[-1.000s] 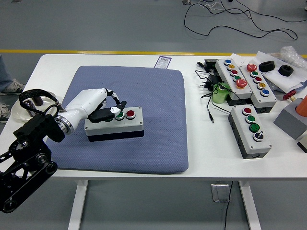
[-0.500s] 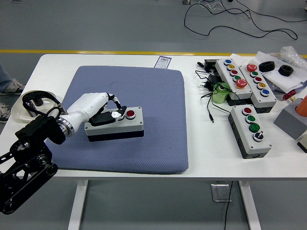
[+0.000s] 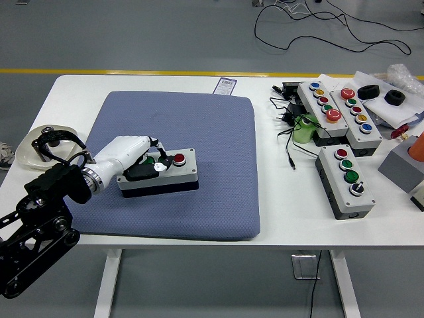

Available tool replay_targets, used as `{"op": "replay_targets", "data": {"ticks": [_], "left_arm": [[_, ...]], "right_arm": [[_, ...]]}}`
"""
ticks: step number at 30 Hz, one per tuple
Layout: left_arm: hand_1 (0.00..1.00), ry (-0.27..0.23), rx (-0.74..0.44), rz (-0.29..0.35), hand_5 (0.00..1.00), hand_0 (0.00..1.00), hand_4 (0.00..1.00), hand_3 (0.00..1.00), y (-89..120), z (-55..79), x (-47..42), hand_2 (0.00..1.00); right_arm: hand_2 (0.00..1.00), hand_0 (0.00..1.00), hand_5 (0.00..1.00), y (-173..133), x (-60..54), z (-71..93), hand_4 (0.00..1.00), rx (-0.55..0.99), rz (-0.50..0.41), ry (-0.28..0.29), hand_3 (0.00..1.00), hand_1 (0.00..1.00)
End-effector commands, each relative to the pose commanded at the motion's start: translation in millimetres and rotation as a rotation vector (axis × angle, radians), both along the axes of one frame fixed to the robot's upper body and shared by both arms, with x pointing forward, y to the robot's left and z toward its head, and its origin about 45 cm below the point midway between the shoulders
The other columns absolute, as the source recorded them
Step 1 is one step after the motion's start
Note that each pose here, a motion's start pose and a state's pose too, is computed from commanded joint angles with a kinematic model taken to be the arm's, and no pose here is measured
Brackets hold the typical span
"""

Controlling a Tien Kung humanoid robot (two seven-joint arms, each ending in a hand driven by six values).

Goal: Pick up the button,place it on the desk,press the button,press the button

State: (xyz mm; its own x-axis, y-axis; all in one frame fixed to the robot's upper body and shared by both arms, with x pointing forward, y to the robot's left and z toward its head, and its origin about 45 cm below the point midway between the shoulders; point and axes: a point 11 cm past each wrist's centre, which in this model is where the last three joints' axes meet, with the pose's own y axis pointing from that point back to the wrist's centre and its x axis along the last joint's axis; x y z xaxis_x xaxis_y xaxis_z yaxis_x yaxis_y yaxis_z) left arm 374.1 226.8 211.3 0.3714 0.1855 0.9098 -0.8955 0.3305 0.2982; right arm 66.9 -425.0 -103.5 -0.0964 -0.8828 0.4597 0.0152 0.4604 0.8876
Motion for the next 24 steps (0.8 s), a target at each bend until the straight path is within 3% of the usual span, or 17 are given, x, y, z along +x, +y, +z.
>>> {"op": "replay_targets", "data": {"ticks": [7,15,18,24], "left_arm": [[0.002,-0.006,0.002,-0.004,0.934,0.002,0.576,0.589,0,1.9,0.3,0.002],[0.002,-0.145,-0.13,-0.006,0.956,0.002,0.576,0.595,-9,25.5,2.1,0.002],[0.002,-0.155,-0.159,-0.028,0.972,0.002,0.572,0.597,-16,28.7,0.8,0.002],[0.002,-0.128,-0.167,-0.036,0.974,0.002,0.57,0.598,-23,23.8,3.5,0.002]], "right_arm": [[0.695,0.658,0.327,0,-2.0,-0.2,0.45,-0.001,0.0,0.005,0.603,0.651],[0.695,0.658,0.326,0,-3.5,-0.4,0.449,-0.001,0.0,0.006,0.603,0.651],[0.695,0.658,0.325,-1,-2.5,-0.2,0.449,-0.001,0.001,0.005,0.603,0.651],[0.695,0.658,0.326,-1,-0.6,0.1,0.449,-0.001,0.004,0.002,0.603,0.651]]}}
